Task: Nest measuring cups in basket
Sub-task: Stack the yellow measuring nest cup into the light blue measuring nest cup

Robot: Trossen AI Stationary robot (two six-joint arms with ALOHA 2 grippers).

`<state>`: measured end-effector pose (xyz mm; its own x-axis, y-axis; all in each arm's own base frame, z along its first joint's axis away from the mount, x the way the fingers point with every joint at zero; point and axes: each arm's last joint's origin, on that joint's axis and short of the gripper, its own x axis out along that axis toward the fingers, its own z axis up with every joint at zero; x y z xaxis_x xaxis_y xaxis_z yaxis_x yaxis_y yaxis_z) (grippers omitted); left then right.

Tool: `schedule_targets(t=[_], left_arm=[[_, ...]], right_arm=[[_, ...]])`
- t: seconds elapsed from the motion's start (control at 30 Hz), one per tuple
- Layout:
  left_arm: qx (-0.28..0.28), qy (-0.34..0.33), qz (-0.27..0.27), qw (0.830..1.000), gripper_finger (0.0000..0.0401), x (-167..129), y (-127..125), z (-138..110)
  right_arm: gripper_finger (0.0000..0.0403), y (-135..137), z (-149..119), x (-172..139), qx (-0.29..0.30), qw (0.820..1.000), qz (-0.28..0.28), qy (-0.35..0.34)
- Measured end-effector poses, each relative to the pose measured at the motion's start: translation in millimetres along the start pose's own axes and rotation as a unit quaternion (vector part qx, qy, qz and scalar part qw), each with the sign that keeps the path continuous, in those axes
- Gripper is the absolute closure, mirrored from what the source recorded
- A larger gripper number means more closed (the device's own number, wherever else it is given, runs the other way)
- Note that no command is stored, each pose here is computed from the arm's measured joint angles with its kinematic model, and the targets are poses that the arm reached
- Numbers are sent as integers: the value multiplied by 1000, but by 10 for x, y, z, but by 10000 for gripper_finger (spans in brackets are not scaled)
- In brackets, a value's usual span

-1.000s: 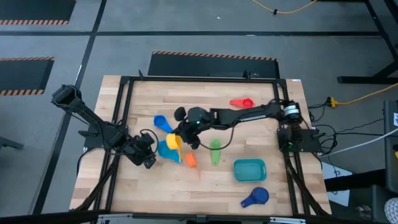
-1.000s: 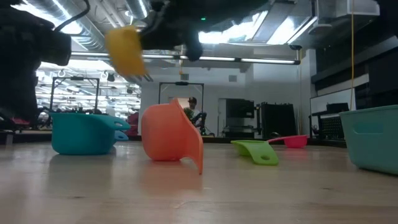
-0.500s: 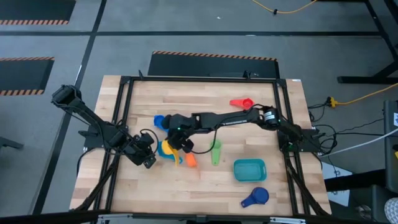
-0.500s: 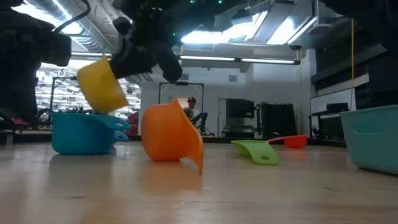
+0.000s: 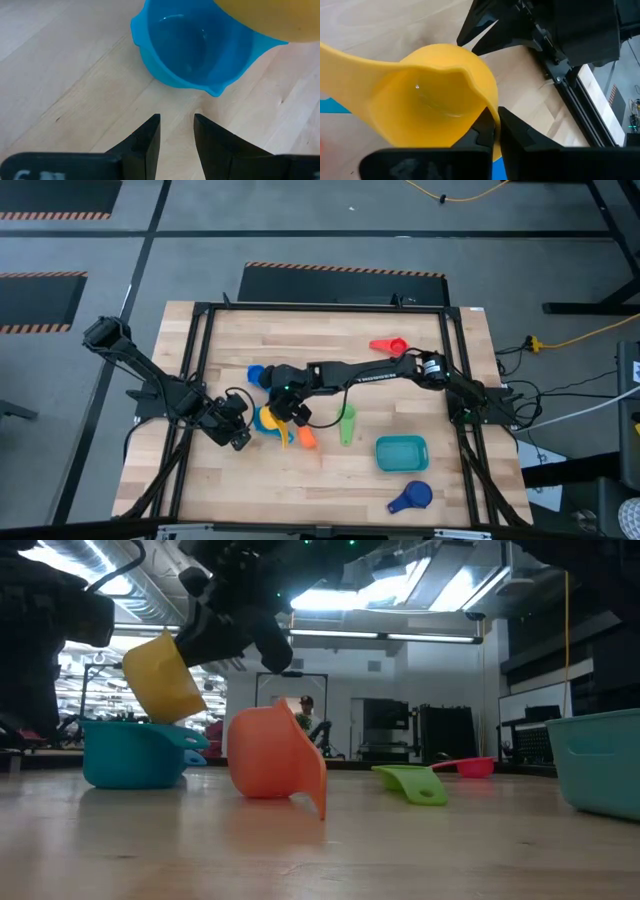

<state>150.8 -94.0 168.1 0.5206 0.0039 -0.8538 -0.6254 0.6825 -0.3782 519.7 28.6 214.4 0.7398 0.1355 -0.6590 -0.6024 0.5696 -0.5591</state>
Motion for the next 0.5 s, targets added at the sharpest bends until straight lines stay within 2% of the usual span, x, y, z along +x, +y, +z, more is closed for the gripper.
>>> schedule_targets(t=[0.5], left_arm=[[0,0,0,1000,290,0,0,0]], right_arm=[[378,-9,7,1,-1,1000,-5,-4]])
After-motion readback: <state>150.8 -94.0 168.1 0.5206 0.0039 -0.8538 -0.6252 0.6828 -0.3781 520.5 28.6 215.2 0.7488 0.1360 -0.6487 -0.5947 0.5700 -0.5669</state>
